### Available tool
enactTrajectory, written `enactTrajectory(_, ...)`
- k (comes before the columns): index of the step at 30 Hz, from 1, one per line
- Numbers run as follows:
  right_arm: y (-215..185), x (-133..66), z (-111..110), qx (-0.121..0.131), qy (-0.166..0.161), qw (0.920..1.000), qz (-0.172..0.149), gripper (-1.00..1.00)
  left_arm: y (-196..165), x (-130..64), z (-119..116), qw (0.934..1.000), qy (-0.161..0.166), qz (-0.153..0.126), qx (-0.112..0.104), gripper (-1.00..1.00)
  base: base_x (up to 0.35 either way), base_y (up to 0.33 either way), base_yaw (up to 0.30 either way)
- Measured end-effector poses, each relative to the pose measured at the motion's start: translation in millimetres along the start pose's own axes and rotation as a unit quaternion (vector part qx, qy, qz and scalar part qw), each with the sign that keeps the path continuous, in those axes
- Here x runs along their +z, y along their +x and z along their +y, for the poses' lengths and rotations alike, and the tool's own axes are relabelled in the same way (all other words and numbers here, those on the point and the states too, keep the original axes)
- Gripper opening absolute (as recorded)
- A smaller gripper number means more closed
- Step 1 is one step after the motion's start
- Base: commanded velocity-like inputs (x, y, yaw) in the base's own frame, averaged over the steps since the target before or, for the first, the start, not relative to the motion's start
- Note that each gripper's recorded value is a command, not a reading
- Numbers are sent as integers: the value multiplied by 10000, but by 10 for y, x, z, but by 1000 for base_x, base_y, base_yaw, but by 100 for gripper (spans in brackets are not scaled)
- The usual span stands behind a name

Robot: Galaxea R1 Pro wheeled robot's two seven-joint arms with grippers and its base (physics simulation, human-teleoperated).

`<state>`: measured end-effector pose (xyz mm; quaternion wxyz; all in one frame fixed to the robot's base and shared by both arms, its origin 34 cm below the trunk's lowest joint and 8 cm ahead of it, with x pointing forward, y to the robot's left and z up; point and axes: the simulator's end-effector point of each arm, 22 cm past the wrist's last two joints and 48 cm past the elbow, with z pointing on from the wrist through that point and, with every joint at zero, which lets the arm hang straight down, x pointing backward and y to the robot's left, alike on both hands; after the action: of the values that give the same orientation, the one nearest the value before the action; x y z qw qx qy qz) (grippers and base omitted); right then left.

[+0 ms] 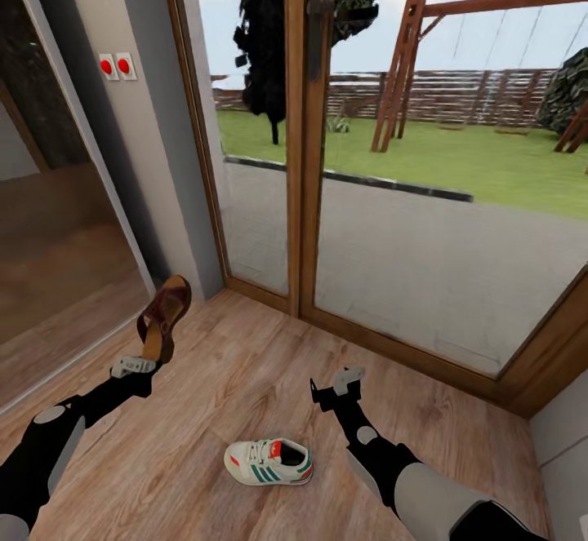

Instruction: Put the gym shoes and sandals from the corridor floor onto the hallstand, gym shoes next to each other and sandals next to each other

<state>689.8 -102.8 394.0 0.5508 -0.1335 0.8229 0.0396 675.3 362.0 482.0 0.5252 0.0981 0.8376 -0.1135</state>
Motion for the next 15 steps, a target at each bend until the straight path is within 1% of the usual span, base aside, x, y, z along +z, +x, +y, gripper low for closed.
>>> enactTrajectory(2, 30, -6, -67, -59, 0, 10000, 22, 100, -114, 51, 1, 10000, 51, 34, -77, -100, 0, 0, 0)
enactTrajectory(4, 50, -10, -83, -138, -71, 9999, 33, 100, -162, 72, -9, 9999, 98, 51, -102, -100, 0, 0, 0)
enactTrajectory(5, 258, -124, 58, -811, -1267, 9884, 188, 100, -369, 127, -276, 9971, 762, 15, -67, -100, 0, 0, 0)
enactTrajectory(6, 321, -161, -28, -876, -1404, 9859, 252, 100, -433, 121, -331, 9958, 909, -33, -44, -100, 0, 0, 0)
enactTrajectory(10, 419, -221, -146, -1014, -1590, 9814, 350, 100, -436, 114, -398, 9943, 1066, -16, -11, -100, 0, 0, 0)
enactTrajectory(11, 455, -248, -169, -1066, -1686, 9791, 389, 100, -437, 111, -409, 9940, 1095, -17, -9, -100, 0, 0, 0)
enactTrajectory(15, 545, -332, -165, -1154, -2020, 9713, 494, 100, -439, 107, -424, 9936, 1134, -17, -4, -100, 0, 0, 0)
